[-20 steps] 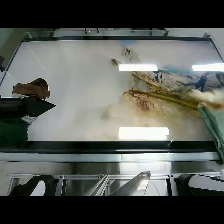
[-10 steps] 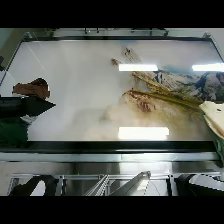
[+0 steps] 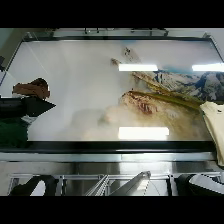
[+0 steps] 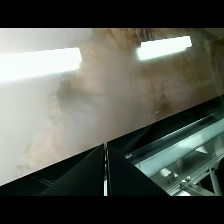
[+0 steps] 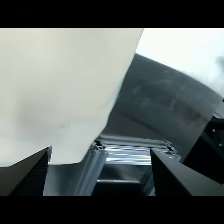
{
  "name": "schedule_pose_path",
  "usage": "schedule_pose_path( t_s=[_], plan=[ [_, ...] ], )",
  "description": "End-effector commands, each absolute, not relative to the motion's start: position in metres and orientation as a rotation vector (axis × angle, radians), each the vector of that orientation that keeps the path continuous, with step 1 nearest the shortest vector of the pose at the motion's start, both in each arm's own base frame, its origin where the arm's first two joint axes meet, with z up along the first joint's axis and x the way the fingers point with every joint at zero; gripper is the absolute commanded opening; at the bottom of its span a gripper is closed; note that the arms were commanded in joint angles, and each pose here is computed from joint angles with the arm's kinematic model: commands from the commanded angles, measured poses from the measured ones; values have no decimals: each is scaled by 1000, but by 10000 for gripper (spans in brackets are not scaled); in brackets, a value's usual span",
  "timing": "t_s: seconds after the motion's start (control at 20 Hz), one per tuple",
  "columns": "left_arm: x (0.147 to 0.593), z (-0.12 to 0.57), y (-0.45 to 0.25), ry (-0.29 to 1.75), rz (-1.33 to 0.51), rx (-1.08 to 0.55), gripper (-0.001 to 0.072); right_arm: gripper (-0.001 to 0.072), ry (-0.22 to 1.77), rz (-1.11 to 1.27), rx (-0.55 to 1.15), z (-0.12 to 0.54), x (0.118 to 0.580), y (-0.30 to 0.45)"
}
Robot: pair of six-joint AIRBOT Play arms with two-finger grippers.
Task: Fold the shirts.
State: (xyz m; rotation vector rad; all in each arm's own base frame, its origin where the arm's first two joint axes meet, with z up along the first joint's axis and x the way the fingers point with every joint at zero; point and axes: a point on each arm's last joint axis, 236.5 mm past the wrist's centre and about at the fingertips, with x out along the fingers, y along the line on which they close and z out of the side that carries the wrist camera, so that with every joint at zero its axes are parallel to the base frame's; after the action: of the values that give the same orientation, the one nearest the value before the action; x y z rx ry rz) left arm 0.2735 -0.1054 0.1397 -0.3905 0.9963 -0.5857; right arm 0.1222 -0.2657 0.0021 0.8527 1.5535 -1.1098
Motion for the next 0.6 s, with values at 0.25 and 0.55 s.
schedule_pose_path(
  t_s=[0.25, 0.55],
  plan=[
    [276, 140, -105, 986, -583, -388, 18, 708, 873, -55, 942, 141, 334, -125],
    [266, 138, -108, 1024, -608, -384, 18, 11, 1101, 344, 728, 106, 331, 31]
  ],
)
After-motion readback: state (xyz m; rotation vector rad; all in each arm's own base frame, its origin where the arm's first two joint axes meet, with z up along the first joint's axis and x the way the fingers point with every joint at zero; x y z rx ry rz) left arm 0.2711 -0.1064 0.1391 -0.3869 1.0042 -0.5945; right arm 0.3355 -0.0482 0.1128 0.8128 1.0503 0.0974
